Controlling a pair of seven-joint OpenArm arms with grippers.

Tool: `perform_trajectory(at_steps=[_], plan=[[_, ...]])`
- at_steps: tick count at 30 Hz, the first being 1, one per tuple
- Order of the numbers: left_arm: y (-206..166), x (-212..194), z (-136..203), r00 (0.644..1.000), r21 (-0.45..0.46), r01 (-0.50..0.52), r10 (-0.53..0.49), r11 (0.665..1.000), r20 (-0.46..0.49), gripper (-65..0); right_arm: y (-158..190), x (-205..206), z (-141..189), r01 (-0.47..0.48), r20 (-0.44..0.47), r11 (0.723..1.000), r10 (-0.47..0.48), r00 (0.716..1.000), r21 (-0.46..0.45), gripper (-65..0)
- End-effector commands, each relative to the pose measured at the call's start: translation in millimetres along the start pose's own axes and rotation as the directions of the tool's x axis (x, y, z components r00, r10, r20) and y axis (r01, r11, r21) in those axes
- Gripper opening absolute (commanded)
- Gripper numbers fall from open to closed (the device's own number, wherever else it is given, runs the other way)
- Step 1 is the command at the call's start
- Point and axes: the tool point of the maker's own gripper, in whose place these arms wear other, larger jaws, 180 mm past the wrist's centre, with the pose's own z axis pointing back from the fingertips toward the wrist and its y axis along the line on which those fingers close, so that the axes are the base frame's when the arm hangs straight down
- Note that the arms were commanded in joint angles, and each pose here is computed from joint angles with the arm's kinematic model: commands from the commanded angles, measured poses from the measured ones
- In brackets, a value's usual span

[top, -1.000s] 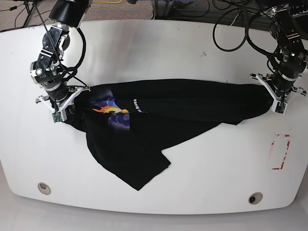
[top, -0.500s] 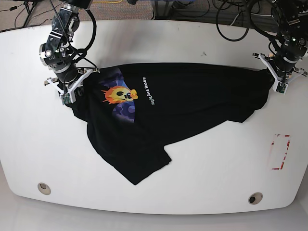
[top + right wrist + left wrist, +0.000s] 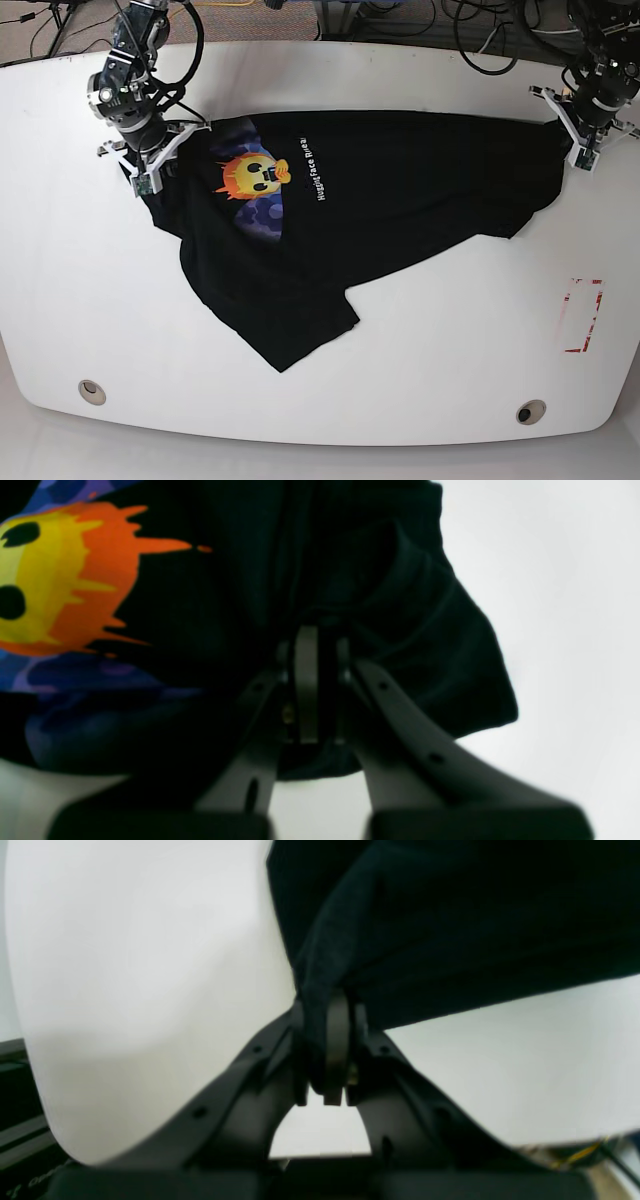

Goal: Layout the t-shirt on the table in an organized manner, then fold the t-shirt properly
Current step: 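Lay the t-shirt flat, pulling grippers apart along its shoulders, then release the t-shirt and reposition the left gripper on its edge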

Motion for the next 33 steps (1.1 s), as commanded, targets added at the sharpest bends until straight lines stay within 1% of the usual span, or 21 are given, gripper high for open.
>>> perform_trajectory(at_steps=[1,3,8,16,18,19,20,21,23,25,27,28,33], plan=[[3.6,3.0,4.1,1.0,0.007,0.027,-0.027,1.0,0.012,-65.0,-4.4,13.4,3.5,-0.007,0.046,1.0,0.008,0.999,-0.013,-65.0],[2.1,-1.0,4.6,1.0,0.002,0.029,-0.029,1.0,0.002,-64.7,-3.8,12.6,3.5,-0.006,0.045,1.0,0.006,0.999,-0.012,-65.0],[-2.6,-9.2,6.0,0.999,-0.018,0.047,-0.048,0.999,-0.018,-56.4,-3.8,12.6,3.5,-0.006,0.045,1.0,0.006,0.999,-0.012,-65.0],[-7.4,-18.8,7.3,0.997,-0.034,0.057,-0.059,0.998,-0.044,-53.6,-3.0,12.9,3.4,-0.003,0.047,1.0,0.003,0.999,-0.009,-65.0],[-7.8,-20.0,7.5,0.997,-0.035,0.057,-0.059,0.998,-0.047,-48.2,-2.8,13.0,3.4,-0.002,0.048,1.0,0.002,0.999,-0.008,-65.0],[-8.0,-20.6,7.6,0.997,-0.036,0.058,-0.059,0.998,-0.049,-44.2,-2.8,13.0,3.4,-0.002,0.048,1.0,0.002,0.999,-0.008,-65.0],[-8.0,-20.6,7.6,0.997,-0.036,0.058,-0.059,0.998,-0.049,-38.1,-2.7,13.2,3.4,-0.001,0.048,1.0,0.001,0.999,-0.007,-65.0],[-8.0,-20.6,7.6,0.997,-0.036,0.058,-0.059,0.998,-0.049,-34.4,-2.7,13.2,3.4,-0.001,0.048,1.0,0.001,0.999,-0.007,-65.0],[-8.3,-20.5,8.0,0.997,-0.037,0.058,-0.059,0.998,-0.048,-21.9,-2.7,13.2,3.4,-0.001,0.048,1.0,0.001,0.999,-0.007,-65.0],[-7.7,-19.9,8.5,0.997,-0.035,0.056,-0.057,0.998,-0.045,-12.8,-2.8,13.9,3.3,-0.001,0.05,1.0,0.001,0.999,-0.007,-65.0],[-8.1,-17.7,9.3,0.998,-0.036,0.057,-0.059,0.998,-0.037,-8.6,-2.1,14.1,3.2,-0.001,0.051,1.0,0.001,0.999,-0.005,-65.0],[-8.3,-15.5,10.2,0.998,-0.035,0.059,-0.061,0.998,-0.031,-8.1,-2.1,14.1,3.2,-0.001,0.051,1.0,0.001,0.999,-0.005,-65.0],[-11.8,-5.8,11.9,0.999,-0.054,0.044,-0.043,0.998,0.011,-10.7,-2.3,15.5,2.9,-0.001,0.054,1.0,0.001,0.999,-0.006,-65.0]])
